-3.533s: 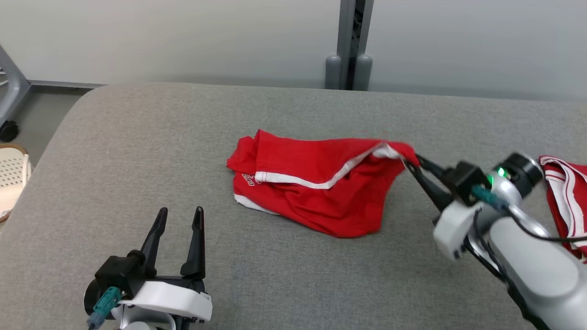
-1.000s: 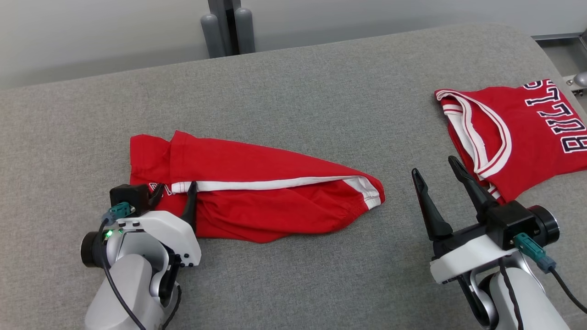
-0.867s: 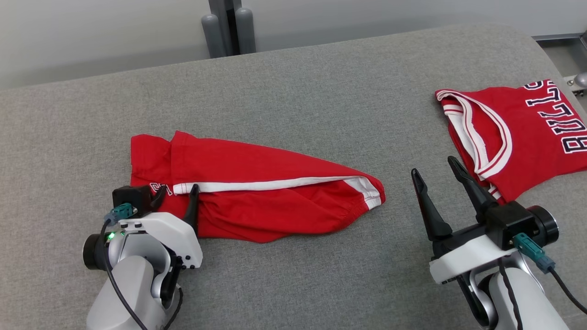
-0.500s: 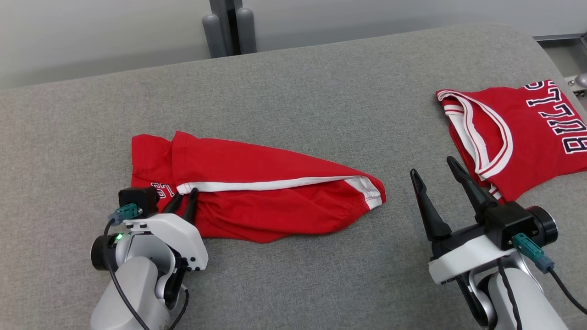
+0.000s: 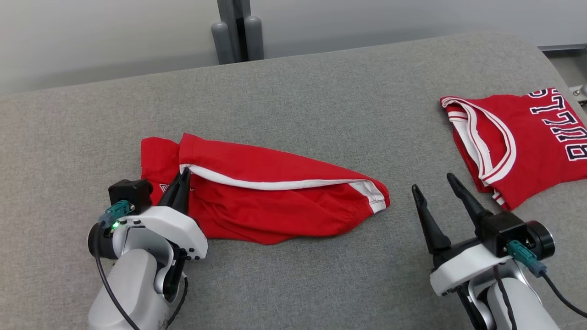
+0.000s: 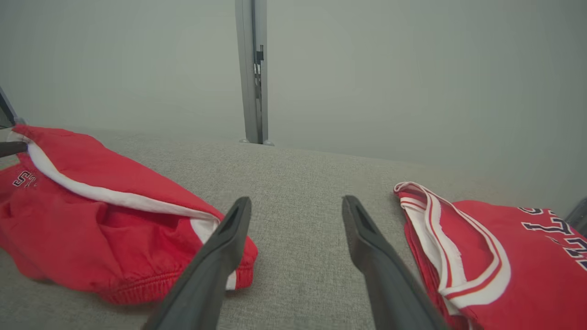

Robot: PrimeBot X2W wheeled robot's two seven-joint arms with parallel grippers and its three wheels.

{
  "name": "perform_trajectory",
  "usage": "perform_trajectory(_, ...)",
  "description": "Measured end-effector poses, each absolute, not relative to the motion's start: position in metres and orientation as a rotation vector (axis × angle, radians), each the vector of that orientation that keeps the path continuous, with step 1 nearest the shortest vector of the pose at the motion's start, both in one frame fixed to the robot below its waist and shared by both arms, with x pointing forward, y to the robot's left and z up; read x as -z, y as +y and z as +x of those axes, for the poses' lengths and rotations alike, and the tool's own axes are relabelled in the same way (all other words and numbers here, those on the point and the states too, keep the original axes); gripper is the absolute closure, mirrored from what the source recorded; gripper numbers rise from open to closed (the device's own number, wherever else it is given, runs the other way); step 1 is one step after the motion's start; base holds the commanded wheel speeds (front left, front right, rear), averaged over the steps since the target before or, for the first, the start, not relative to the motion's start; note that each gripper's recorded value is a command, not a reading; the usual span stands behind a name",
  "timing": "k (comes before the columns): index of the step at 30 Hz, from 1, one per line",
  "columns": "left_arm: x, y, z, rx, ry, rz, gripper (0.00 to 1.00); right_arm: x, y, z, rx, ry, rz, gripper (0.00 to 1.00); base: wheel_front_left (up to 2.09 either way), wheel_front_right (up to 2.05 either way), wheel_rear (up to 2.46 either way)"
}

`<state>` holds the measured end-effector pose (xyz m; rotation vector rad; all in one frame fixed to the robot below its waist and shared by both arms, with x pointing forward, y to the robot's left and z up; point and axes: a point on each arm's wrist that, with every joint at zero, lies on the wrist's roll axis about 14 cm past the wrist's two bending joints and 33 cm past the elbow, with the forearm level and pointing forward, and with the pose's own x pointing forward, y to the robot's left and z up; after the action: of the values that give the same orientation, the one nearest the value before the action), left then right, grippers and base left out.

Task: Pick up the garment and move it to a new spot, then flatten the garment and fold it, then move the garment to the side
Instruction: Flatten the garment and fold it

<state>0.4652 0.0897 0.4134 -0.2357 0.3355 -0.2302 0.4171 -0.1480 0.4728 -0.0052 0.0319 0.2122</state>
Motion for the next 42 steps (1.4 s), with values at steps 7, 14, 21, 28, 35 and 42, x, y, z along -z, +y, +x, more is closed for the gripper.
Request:
perform_trajectory(7, -0.439, 0.094, 0.468, 0.222, 0.236, -0.255, 1.00, -0.455, -0.140, 0.409, -0.226, 0.094, 0.027, 0.00, 0.00, 0.00, 0.00)
perform_trajectory(14, -0.446, 0.100, 0.458, 0.214, 0.219, -0.261, 1.00, -0.439, -0.117, 0.403, -0.297, 0.157, 0.031, 0.00, 0.00, 0.00, 0.00)
perform_trajectory(21, -0.453, 0.101, 0.454, 0.219, 0.201, -0.263, 1.00, -0.420, -0.103, 0.406, -0.346, 0.232, 0.011, 0.00, 0.00, 0.00, 0.00)
perform_trajectory(28, -0.455, 0.102, 0.451, 0.224, 0.197, -0.266, 1.00, -0.412, -0.097, 0.416, -0.370, 0.265, 0.002, 0.00, 0.00, 0.00, 0.00)
perform_trajectory(35, -0.457, 0.106, 0.452, 0.221, 0.193, -0.260, 1.00, -0.406, -0.097, 0.426, -0.373, 0.286, -0.010, 0.65, 0.00, 0.00, 0.00)
perform_trajectory(42, -0.458, 0.109, 0.452, 0.213, 0.188, -0.265, 1.00, -0.405, -0.094, 0.431, -0.391, 0.292, -0.018, 1.00, 0.00, 0.00, 0.00)
